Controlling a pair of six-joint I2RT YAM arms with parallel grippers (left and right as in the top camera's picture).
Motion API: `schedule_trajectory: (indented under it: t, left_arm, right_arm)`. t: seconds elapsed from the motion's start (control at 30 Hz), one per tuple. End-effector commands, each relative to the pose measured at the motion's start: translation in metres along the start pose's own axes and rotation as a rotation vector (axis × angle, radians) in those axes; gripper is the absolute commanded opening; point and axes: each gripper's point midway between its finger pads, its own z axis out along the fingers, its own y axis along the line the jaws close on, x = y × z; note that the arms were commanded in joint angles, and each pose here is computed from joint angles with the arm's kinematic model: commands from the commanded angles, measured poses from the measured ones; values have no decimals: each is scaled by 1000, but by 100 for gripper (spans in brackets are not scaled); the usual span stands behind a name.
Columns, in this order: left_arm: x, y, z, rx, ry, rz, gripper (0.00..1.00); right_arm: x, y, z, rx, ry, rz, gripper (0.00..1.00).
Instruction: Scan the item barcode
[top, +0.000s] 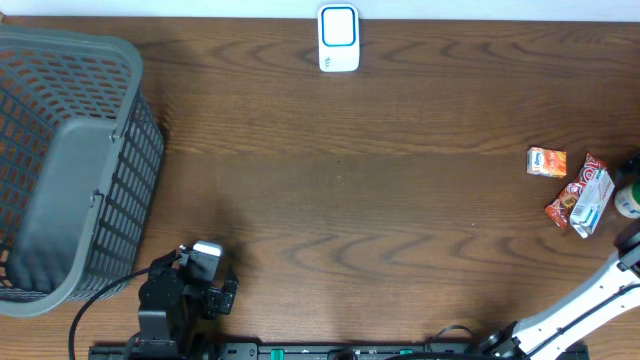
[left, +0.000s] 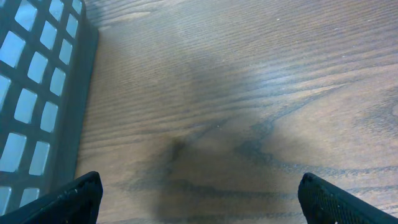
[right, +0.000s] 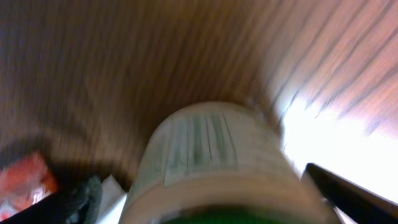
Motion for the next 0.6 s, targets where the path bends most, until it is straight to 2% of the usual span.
schedule_trajectory:
  t: [0.0,0.2,0.23,0.27,0.43,0.57]
  left_arm:
    - [15,-5,3,18,54,-1,98]
    - [15,-5,3,18,54,-1,98]
    - [15,-5,3,18,54,-1,98]
    - [15,-5,3,18,54,-1,98]
    - [15,-5,3,18,54,-1,98]
    - [15,-5,3,18,54,-1,98]
  right_arm:
    - [-7,19,-39,-232,15,62,99]
    - [-26,-22,-145,-289,-130,241,99]
    - [-27,-30,-170,-311,-176,280,99]
    - [-23,-38,-221,-387,-262,347,99]
    - [27,-31,-334,-677,-337,495,99]
    - [78,-7,-410,-912,-356,484,99]
